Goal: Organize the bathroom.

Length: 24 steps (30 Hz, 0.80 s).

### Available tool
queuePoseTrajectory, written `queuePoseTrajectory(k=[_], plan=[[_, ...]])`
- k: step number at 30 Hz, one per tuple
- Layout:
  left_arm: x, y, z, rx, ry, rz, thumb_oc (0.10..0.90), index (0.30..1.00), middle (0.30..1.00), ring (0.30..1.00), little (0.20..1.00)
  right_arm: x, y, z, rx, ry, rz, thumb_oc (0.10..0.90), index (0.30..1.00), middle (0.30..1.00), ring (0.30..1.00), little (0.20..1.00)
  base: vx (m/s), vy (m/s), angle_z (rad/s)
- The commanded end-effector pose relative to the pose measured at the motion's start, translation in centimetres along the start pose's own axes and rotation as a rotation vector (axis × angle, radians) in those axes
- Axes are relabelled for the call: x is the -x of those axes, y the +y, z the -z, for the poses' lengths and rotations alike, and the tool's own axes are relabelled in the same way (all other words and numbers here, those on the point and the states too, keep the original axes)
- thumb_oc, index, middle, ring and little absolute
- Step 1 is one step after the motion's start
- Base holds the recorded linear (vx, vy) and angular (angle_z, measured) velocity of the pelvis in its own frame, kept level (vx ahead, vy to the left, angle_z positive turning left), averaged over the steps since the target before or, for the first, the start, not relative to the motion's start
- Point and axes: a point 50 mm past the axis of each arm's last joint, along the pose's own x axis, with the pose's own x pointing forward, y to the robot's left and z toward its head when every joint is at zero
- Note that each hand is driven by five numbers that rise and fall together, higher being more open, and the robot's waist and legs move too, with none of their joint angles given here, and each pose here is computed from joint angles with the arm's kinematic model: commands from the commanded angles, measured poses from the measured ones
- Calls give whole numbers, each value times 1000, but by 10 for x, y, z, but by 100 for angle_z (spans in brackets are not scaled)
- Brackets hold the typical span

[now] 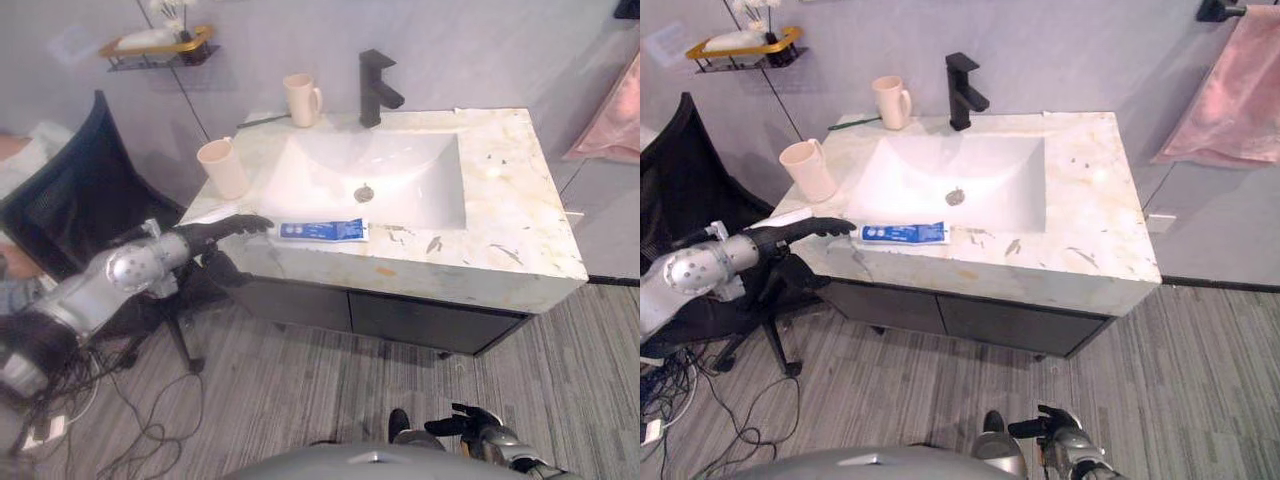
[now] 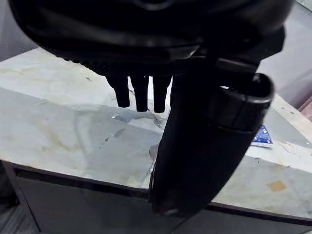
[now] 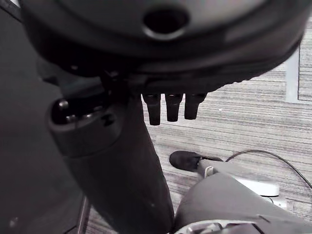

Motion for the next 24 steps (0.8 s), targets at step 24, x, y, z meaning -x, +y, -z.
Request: queuePoseTrajectory(k=[24], plan=[[14, 55, -15, -142, -92, -531, 800, 900, 900, 900, 900, -1, -12, -10, 18, -42, 29, 800, 900, 900, 900, 900, 1, 0, 0]])
